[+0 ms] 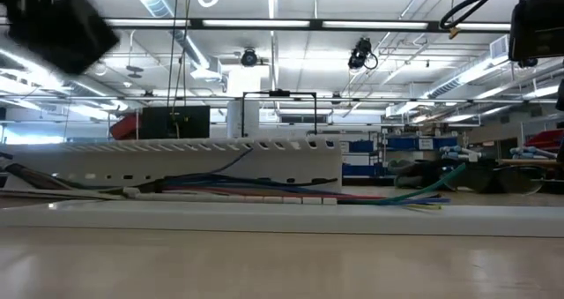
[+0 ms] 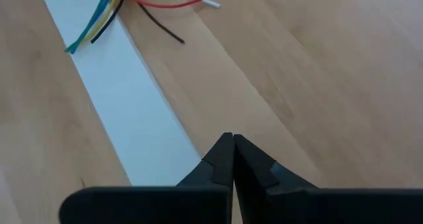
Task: Ziptie cables
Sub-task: Close the lid on the cable duct
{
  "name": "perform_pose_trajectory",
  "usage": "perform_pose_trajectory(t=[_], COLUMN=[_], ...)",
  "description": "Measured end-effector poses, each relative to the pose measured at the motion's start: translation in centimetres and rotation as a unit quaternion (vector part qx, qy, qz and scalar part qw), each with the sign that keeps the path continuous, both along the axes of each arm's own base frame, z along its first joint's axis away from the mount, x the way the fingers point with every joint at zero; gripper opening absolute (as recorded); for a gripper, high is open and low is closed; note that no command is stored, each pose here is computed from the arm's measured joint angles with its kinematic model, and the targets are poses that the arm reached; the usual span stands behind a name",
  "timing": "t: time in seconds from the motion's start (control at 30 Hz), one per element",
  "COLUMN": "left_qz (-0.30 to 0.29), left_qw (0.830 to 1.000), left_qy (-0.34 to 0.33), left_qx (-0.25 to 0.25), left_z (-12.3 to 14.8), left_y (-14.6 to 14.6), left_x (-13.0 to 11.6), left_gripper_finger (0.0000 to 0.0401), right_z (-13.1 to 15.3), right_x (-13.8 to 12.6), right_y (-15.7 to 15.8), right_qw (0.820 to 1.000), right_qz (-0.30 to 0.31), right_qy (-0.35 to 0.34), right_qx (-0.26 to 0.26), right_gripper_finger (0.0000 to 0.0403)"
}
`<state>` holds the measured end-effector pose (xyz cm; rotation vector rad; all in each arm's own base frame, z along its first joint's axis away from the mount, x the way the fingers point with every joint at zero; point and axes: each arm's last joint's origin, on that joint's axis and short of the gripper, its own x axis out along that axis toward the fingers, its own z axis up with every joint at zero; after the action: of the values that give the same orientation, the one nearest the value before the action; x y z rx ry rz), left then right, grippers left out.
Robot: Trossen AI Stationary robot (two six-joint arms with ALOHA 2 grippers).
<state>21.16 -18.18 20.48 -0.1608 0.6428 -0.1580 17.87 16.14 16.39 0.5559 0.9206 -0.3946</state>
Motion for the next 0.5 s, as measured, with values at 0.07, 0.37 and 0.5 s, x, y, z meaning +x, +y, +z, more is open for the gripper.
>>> perform_pose_trajectory(t=[0.07, 0.37, 0.5], left_qz=[-0.026, -0.014, -0.001], left_qw=[0.992, 0.904, 0.888], left_qy=[0.012, 0.205, 0.234], left_qx=[0.121, 0.375, 0.396], left_z=[1.5, -1.6, -3.4], left_y=[-0.3, 1.1, 1.0], left_x=[0.1, -1.2, -0.9], left_gripper_finger=[0.0197, 0.0197, 0.0197], right_z=[0.0, 0.1, 0.1], right_x=[0.0, 0.1, 0.1], right_y=[0.0, 0.1, 0.1], right_qw=[1.0, 1.0, 1.0], right_qz=[0.0, 0.004, 0.009], right_qy=[0.0, -0.009, -0.009], right_qx=[0.001, 0.0, -0.003], right_gripper_finger=[0.0001, 0.0001, 0.0002])
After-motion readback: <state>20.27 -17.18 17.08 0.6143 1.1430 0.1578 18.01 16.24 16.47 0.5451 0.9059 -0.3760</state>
